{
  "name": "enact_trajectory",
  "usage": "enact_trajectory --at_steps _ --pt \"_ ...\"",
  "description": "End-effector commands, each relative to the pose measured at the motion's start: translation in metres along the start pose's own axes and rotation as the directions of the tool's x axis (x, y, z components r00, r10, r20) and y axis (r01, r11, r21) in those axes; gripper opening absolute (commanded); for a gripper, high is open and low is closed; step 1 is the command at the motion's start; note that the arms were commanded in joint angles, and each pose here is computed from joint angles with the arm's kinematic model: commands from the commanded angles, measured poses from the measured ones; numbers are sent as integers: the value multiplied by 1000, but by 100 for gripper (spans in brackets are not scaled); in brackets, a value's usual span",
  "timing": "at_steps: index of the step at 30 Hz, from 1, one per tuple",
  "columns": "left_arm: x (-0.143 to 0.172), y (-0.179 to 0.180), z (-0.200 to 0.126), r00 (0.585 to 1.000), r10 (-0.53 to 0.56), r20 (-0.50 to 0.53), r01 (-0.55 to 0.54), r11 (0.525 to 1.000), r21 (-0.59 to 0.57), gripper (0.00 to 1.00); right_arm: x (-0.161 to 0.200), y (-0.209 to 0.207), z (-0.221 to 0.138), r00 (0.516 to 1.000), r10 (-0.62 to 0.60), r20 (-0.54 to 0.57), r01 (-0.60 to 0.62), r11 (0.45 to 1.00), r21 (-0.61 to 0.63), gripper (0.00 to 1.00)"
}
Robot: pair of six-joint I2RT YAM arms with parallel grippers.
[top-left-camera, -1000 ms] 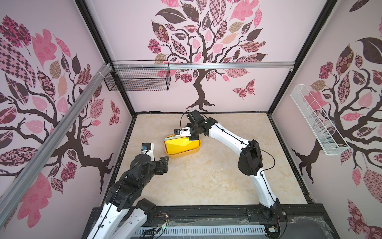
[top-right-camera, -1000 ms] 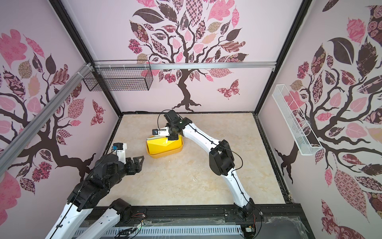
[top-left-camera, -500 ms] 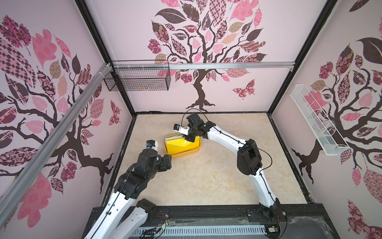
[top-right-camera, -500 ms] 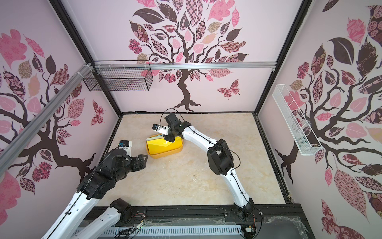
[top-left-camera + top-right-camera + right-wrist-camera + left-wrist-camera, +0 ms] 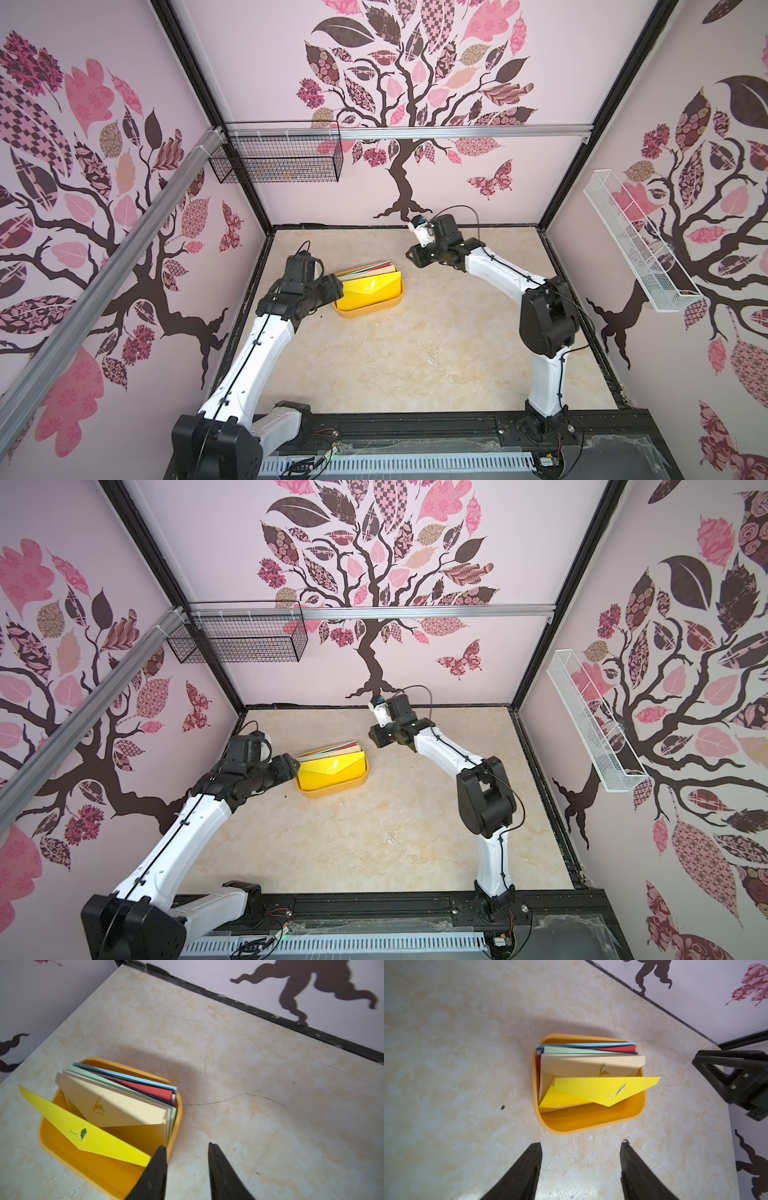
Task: Put the sealed envelopes into the storage box
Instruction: Adjust the envelope in the storage box.
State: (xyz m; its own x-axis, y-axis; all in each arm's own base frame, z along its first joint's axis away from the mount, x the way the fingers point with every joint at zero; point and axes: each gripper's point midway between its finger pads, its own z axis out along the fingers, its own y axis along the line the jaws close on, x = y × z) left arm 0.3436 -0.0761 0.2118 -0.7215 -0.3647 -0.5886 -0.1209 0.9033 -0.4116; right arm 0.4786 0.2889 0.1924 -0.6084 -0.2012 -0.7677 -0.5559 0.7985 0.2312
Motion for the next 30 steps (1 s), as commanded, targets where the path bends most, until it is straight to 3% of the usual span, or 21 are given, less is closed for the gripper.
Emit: enact_trajectory --at_steps 1,4,13,22,30 --pt "-12 -9 22 999 37 -29 -36 999 23 52 -18 10 -22 984 160 75 -156 986 -54 39" --pt "-7 -7 46 991 61 -122 -62 998 1 43 -6 13 -15 983 182 30 -179 981 -81 41" --pt "20 6 84 966 65 -249 -70 997 -12 41 30 9 27 941 308 -143 -320 945 -67 42" --pt "30 27 92 963 51 -265 -80 992 -98 44 51 15 51 927 317 -202 -334 941 -58 42" --pt "35 36 103 949 32 -315 -73 990 -119 45 64 38 70 934 255 -249 -280 957 -71 42"
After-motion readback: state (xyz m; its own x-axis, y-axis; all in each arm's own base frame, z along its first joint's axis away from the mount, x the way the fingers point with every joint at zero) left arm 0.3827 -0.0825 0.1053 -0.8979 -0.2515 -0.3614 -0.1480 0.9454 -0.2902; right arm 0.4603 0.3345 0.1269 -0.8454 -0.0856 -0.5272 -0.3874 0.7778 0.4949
